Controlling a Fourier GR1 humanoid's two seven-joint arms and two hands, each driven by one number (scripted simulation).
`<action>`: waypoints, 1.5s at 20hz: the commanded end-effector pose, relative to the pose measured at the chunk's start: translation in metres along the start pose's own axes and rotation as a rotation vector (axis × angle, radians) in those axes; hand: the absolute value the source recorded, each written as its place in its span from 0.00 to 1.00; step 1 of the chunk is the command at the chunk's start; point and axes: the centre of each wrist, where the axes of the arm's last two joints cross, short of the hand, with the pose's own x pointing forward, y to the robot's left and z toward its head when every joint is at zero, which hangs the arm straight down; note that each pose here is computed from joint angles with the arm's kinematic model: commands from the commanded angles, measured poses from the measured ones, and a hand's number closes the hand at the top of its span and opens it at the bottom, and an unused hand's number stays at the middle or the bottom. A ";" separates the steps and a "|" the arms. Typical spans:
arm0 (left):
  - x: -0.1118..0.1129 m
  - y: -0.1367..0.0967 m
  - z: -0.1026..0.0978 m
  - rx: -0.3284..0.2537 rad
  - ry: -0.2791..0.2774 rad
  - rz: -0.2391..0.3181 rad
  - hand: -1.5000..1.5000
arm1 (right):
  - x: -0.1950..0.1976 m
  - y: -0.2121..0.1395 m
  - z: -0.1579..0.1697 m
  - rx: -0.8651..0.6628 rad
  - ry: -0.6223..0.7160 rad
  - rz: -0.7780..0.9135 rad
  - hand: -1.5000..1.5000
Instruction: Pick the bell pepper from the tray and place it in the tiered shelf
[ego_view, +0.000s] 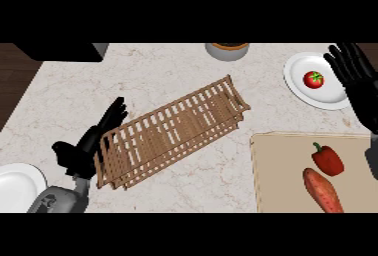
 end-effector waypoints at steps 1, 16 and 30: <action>0.015 0.008 0.000 0.082 -0.020 -0.026 0.50 | -0.014 -0.004 -0.006 0.106 -0.023 -0.126 1.00; 0.031 0.026 0.008 0.332 -0.062 -0.043 0.50 | -0.079 -0.113 0.071 0.488 -0.117 -0.712 0.00; 0.043 0.047 0.012 0.369 -0.055 -0.046 0.50 | 0.110 -0.149 0.017 0.804 -0.020 0.156 0.00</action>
